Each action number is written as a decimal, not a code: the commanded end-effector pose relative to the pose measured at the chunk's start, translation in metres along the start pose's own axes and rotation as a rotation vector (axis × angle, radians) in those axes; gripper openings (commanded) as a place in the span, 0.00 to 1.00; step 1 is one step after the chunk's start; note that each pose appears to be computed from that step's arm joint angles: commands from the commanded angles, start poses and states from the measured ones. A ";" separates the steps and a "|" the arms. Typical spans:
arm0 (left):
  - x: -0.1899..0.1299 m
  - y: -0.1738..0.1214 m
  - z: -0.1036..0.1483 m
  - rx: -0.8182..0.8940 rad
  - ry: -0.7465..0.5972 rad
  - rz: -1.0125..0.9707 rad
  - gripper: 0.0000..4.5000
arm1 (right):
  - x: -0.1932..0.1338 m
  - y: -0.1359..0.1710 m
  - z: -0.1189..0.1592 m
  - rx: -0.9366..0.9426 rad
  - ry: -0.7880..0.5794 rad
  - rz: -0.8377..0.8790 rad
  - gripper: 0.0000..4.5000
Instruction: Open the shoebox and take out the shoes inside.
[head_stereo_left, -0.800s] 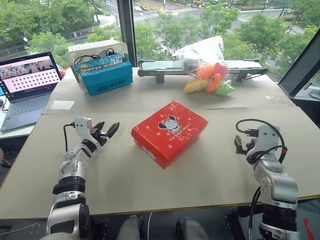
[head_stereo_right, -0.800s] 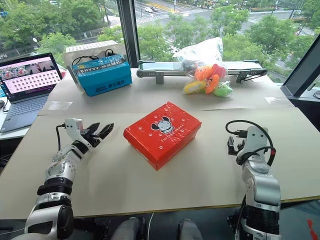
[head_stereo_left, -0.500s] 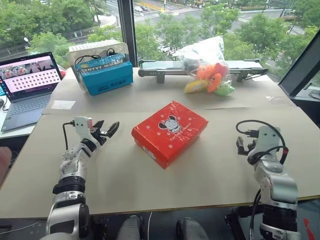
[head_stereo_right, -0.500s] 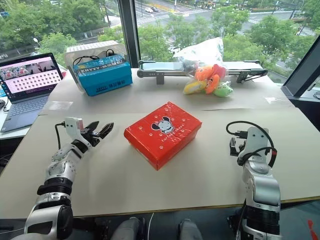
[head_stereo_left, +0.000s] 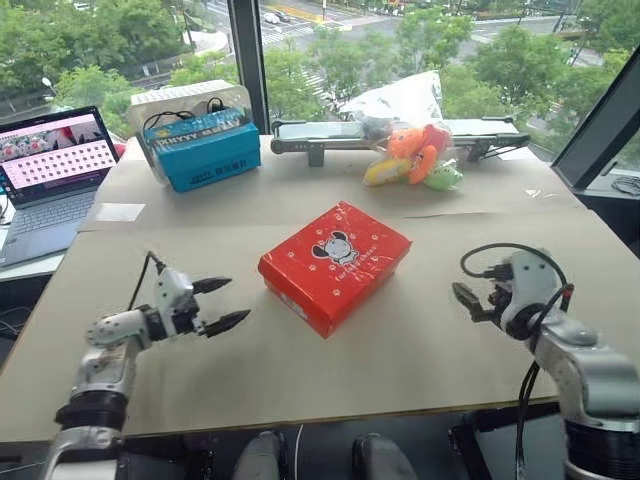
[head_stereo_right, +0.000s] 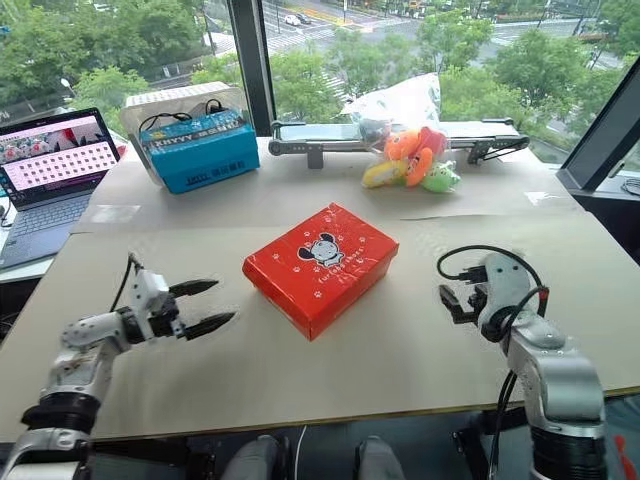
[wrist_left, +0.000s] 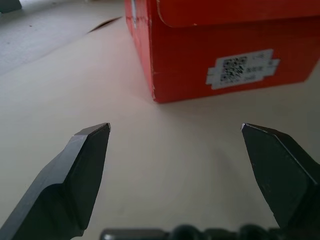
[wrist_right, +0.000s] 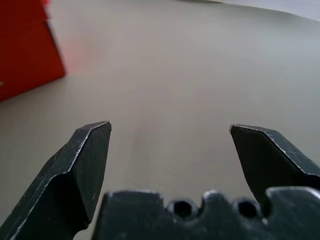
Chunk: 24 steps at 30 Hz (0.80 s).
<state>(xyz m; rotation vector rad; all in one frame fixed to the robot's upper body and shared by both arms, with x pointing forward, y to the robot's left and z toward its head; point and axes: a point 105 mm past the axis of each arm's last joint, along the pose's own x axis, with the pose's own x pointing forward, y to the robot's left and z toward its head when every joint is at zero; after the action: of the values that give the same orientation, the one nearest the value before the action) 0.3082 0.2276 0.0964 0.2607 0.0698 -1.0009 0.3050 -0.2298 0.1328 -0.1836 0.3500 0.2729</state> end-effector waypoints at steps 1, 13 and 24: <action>-0.009 -0.005 0.013 0.035 -0.005 -0.089 1.00 | -0.015 0.034 0.012 -0.045 -0.019 0.215 0.99; -0.011 -0.015 0.014 0.044 0.005 -0.134 1.00 | -0.015 0.066 0.008 -0.006 -0.018 0.354 0.99; 0.000 -0.021 0.019 0.064 -0.006 -0.182 1.00 | 0.000 0.077 0.000 -0.066 0.001 0.369 0.30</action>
<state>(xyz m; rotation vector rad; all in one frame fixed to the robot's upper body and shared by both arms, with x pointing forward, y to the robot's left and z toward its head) 0.2888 0.2189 0.1003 0.2900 0.0959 -1.1571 0.2761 -0.1596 0.1103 -0.1504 0.4412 0.6522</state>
